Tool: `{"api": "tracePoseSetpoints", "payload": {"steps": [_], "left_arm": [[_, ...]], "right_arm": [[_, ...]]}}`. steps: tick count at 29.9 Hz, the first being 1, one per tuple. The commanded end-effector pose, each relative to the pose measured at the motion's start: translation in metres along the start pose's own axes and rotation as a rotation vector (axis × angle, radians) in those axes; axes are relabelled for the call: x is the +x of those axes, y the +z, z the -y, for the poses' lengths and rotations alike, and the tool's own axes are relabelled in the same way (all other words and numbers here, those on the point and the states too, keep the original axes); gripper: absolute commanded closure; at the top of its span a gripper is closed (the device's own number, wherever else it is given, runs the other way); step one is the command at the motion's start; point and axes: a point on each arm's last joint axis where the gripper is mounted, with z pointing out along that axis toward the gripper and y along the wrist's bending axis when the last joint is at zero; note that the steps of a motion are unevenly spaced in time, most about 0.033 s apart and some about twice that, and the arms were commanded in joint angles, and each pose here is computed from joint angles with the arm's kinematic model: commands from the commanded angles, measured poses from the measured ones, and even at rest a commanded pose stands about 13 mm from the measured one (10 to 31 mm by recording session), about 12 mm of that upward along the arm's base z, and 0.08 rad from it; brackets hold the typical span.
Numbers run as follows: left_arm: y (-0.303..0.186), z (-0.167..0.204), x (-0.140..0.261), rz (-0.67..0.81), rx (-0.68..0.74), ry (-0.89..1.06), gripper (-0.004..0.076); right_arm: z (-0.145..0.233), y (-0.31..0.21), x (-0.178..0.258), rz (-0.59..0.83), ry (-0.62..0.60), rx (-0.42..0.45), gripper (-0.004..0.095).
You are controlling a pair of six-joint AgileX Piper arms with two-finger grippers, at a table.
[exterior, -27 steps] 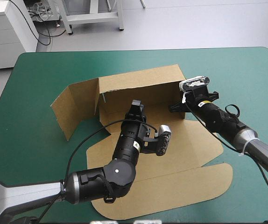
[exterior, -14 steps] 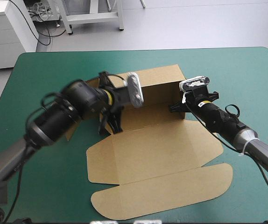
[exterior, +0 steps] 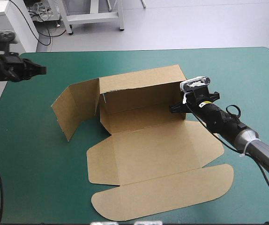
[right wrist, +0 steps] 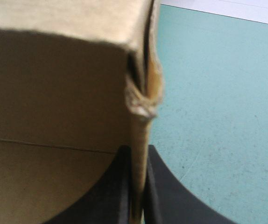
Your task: Fold the box
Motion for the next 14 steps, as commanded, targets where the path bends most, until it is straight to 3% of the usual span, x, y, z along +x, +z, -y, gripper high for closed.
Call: {"api": "tracePoseSetpoints", "payload": {"steps": [1, 5, 8, 14], "left_arm": [[-0.019, -0.035, 0.016, 0.115, 0.042, -0.210, 0.0726], [-0.006, -0.085, 0.064, 0.143, 0.031, -0.508, 0.0732], [0.007, -0.102, 0.099, 0.171, 0.059, -0.697, 0.0732], [0.036, -0.107, 0.156, 0.122, 0.039, -0.819, 0.0732]], "right_arm": [[0.005, -0.011, -0.026, 0.134, -0.009, 0.048, 0.0929], [0.005, -0.011, -0.026, 0.134, -0.009, 0.048, 0.0929], [0.005, -0.011, -0.026, 0.132, -0.013, 0.046, 0.0929], [0.004, -0.010, -0.024, 0.118, -0.013, 0.037, 0.0929]]}}
